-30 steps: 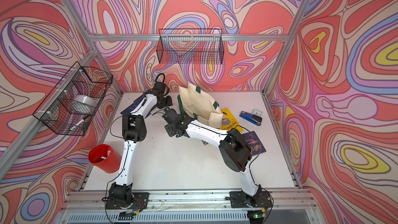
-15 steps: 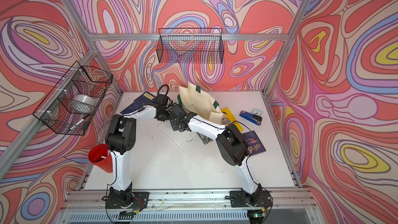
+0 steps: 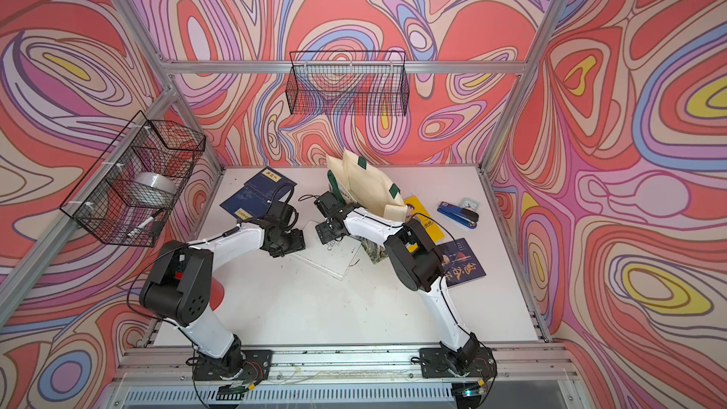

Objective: Put the books into the canvas bag
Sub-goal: Move the book to the center of the board, then pick up the book from the center of the board.

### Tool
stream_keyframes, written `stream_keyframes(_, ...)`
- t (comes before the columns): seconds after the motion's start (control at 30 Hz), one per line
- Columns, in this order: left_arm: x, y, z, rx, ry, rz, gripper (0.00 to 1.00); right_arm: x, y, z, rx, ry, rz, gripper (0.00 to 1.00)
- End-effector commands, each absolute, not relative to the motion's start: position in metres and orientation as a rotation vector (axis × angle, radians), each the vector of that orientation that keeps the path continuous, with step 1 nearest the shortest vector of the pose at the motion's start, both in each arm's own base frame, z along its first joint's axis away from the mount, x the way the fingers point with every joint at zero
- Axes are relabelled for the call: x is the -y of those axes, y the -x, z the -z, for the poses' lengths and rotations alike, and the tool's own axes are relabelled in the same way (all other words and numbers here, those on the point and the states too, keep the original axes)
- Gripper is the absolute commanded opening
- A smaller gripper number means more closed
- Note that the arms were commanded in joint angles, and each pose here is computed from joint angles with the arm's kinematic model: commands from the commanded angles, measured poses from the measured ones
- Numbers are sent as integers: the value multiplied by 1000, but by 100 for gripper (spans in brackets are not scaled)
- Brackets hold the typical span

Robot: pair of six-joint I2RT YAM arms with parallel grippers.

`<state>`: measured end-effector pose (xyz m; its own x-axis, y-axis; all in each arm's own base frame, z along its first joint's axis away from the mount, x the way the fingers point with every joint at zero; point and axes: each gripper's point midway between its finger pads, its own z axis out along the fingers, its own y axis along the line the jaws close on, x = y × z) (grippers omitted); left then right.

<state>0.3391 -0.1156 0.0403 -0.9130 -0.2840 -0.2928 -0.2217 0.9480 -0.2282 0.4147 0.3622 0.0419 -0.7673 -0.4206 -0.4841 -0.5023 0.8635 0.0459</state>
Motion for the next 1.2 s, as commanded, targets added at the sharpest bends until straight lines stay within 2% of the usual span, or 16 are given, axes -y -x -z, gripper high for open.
stream_keyframes(0.0, 112, -305, -47, -2797, 500, 330, 67, -362, -402, -20, -2654, 708, -283, 79)
stream_keyframes(0.1, 117, -272, -43, -2768, 623, 486, 64, -368, -391, -16, -2695, 702, -375, 74)
stream_keyframes(0.27, 116, -225, -33, -2718, 735, 560, 59, -369, -370, -4, -2772, 664, -463, 71)
stream_keyframes(0.4, 127, -213, -24, -2670, 807, 673, 60, -362, -358, -3, -2814, 617, -480, 70)
stream_keyframes(0.47, 136, -217, -20, -2624, 847, 778, 66, -359, -352, -6, -2828, 593, -492, 70)
stream_keyframes(0.53, 144, -221, -16, -2571, 889, 881, 79, -354, -347, -9, -2840, 562, -479, 70)
stream_keyframes(0.57, 146, -223, -15, -2549, 905, 908, 81, -350, -345, -10, -2846, 538, -459, 71)
stream_keyframes(0.7, 152, -234, -15, -2516, 936, 950, 80, -336, -341, -11, -2849, 464, -396, 77)
stream_keyframes(1.03, 168, -263, 1, -2363, 1071, 1144, 83, -340, -318, 4, -2923, 438, -504, 77)
stream_keyframes(1.17, 179, -279, -11, -2255, 1042, 1283, 79, -342, -311, 6, -2944, 435, -546, 77)
